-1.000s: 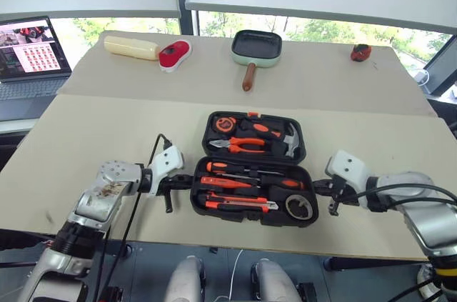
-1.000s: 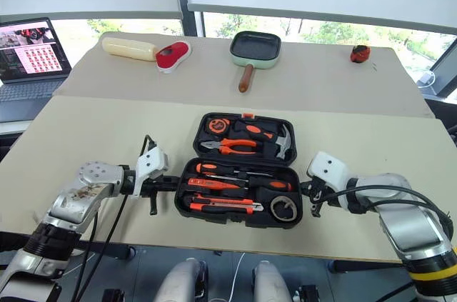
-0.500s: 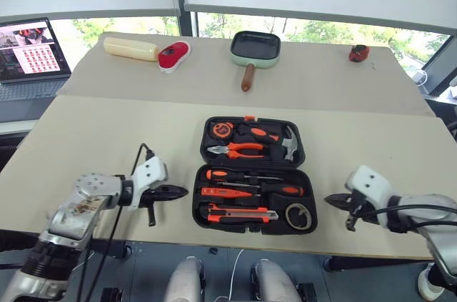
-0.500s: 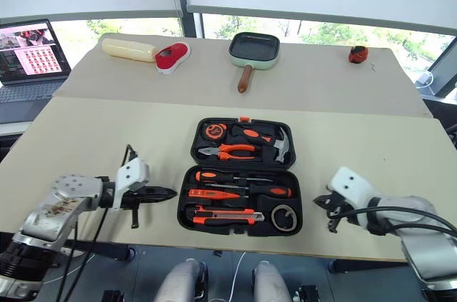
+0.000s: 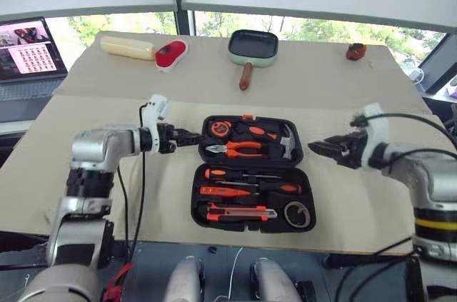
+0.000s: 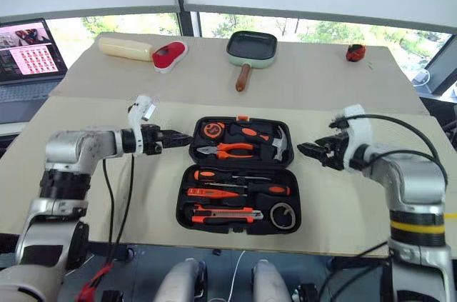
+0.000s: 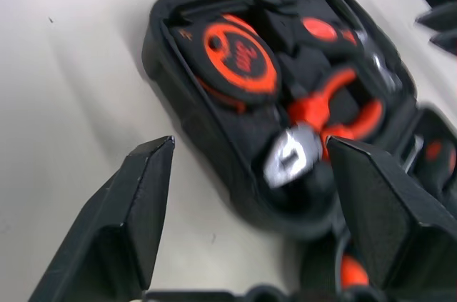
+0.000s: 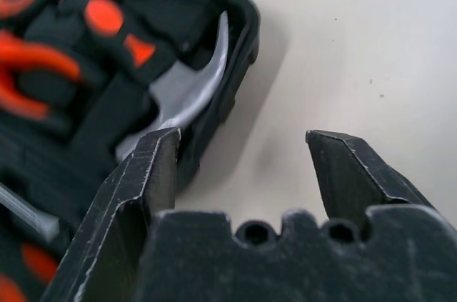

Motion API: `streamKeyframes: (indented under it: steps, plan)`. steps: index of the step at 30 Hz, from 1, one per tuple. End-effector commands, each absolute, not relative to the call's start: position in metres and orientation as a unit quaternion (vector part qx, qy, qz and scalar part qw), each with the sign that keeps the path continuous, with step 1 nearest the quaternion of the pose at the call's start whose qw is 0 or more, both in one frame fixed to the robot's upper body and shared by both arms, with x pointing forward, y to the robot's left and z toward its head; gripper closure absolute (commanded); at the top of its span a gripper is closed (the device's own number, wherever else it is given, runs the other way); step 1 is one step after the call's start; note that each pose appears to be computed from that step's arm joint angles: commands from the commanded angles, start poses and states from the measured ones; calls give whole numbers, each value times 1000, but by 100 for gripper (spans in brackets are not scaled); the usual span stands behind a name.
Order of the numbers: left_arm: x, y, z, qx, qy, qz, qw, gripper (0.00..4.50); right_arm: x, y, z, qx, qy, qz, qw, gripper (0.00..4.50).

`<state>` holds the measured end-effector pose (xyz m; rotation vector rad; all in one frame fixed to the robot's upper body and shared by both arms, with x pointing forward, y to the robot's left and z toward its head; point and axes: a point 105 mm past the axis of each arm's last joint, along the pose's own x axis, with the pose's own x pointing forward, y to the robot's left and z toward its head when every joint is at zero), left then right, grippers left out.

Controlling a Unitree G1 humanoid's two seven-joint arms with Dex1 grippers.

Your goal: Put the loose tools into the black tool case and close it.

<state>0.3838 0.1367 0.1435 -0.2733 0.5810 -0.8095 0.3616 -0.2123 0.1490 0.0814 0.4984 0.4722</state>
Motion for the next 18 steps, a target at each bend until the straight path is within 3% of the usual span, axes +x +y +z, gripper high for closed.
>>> streamKeyframes:
  steps: [1, 4, 5, 7, 14, 18]
  plan:
    - [390, 138, 143, -140, 282, -368, 875, 107, 373, -213, 150, 49, 260, 203, 943, 138]
    - [390, 134, 134, -142, 291, -363, 874, 107, 379, -209, 143, 48, 273, 198, 940, 138]
    - [390, 134, 132, -142, 291, -363, 874, 132, 381, -207, 140, 47, 277, 199, 939, 162]
    - [388, 133, 129, -141, 290, -364, 874, 186, 381, -205, 137, 44, 281, 202, 937, 215]
    - [382, 126, 123, -147, 290, -373, 869, 443, 373, -191, 138, 42, 282, 228, 931, 448]
    - [379, 121, 123, -153, 287, -382, 865, 448, 371, -185, 143, 47, 273, 239, 931, 450]
